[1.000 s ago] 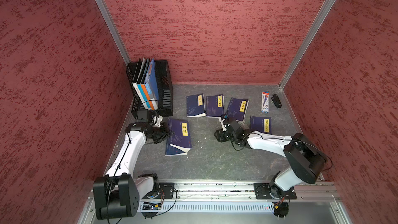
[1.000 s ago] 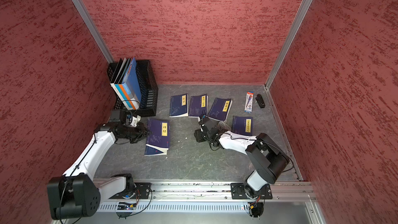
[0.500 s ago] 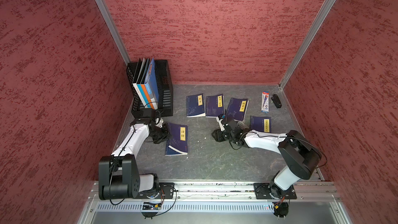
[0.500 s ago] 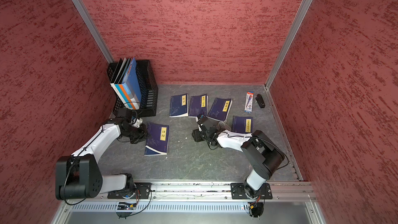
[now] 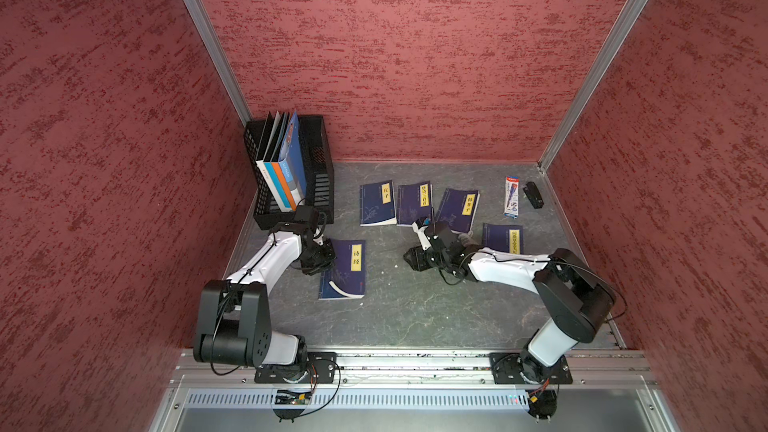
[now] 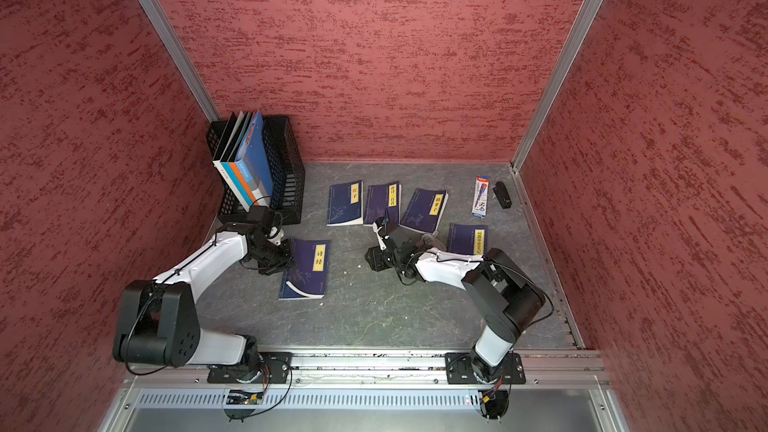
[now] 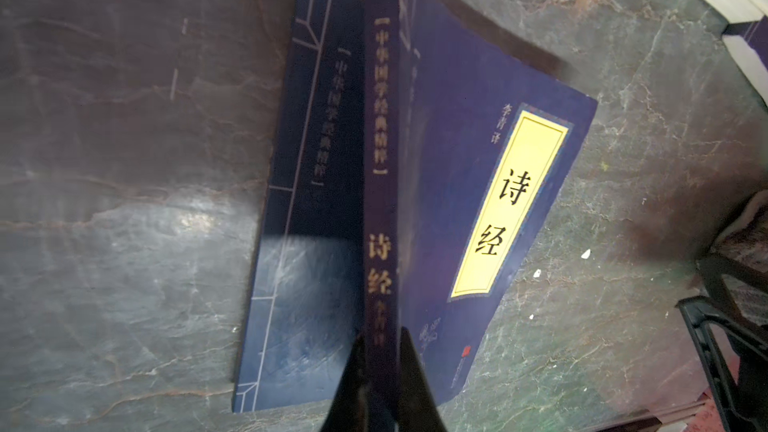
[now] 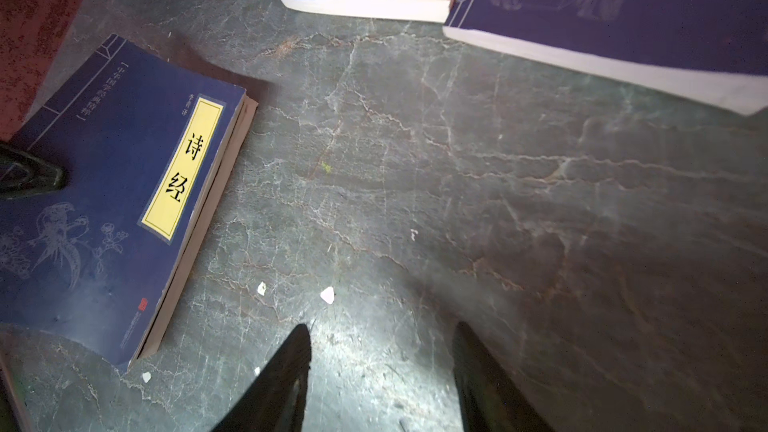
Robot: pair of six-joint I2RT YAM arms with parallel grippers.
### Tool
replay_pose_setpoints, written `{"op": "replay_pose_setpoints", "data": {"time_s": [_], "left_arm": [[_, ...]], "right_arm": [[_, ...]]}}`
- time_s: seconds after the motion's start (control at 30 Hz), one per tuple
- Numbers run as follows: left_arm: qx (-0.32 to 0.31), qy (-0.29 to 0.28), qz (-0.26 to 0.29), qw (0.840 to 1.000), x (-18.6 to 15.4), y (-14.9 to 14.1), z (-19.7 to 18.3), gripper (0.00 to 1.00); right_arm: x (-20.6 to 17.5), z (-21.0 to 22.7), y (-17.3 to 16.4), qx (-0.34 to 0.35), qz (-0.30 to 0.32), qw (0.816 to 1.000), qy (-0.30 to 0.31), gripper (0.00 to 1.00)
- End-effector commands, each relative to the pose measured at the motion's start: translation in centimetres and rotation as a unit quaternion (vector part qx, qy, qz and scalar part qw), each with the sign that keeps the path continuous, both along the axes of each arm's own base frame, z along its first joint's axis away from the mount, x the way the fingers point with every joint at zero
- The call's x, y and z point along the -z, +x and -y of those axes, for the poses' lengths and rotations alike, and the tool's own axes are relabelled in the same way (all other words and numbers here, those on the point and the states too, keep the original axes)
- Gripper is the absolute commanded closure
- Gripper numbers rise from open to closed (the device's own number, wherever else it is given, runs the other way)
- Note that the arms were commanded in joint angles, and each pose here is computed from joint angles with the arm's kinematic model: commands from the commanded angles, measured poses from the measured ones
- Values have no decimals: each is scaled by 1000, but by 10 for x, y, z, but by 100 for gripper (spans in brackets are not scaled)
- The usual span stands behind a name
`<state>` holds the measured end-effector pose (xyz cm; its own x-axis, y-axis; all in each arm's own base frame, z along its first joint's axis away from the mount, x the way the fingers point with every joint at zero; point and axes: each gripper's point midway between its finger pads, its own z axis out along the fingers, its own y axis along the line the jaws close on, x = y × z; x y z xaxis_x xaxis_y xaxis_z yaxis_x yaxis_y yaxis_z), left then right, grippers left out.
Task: Wipe the cover of the book
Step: Place the book on the book.
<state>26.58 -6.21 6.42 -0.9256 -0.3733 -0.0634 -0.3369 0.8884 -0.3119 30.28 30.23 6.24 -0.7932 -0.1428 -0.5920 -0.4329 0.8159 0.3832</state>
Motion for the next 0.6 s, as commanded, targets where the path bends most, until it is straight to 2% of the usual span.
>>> {"op": "replay_pose_setpoints", "data": {"time_s": [0.0,0.17,0.47,0.57], "left_arm": [[-17,31,15,999,8,12,-11,90],[-17,37,10,999,19,10,-13,81],[-6,73,-7,997,27,7,-18,72],[-3,83,-11,996,31,5,-18,64]], "right_arm": [[-12,-9,5,-12,13,1000,10,45],[-13,-9,4,-15,11,1000,6,45],[-15,-12,4,-22,8,1000,9,45],[-17,-17,3,-31,5,999,16,44]]}}
